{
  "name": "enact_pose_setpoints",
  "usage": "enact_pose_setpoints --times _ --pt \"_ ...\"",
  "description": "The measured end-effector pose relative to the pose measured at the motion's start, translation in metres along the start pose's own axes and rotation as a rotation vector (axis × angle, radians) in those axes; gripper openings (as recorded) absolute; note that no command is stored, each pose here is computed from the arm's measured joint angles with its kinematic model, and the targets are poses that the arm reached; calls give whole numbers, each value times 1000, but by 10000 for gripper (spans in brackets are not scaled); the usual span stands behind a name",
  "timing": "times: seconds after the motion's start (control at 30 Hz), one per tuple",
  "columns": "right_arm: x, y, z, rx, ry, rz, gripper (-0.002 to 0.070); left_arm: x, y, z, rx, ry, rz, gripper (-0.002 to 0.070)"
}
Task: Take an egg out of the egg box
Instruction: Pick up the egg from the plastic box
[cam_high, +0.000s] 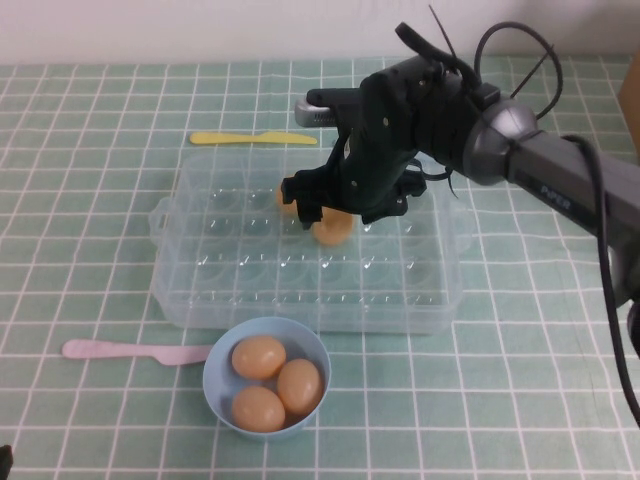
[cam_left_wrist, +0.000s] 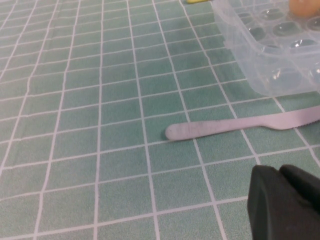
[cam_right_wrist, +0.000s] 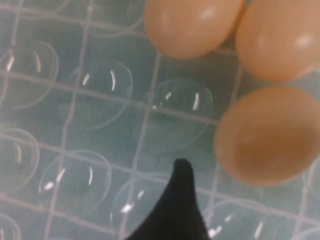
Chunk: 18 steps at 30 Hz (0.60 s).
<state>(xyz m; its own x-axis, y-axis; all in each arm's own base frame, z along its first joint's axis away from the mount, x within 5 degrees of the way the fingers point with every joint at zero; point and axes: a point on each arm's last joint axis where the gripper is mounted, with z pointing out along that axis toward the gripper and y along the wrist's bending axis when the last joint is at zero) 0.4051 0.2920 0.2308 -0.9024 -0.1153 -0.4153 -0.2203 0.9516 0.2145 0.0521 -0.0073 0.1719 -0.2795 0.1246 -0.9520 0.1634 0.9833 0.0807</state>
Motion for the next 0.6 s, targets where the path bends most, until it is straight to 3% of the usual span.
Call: enact_pose_setpoints --times 0.6 --pt "-7 -6 31 9 -31 8 563 0 0 0 0 0 0 -4"
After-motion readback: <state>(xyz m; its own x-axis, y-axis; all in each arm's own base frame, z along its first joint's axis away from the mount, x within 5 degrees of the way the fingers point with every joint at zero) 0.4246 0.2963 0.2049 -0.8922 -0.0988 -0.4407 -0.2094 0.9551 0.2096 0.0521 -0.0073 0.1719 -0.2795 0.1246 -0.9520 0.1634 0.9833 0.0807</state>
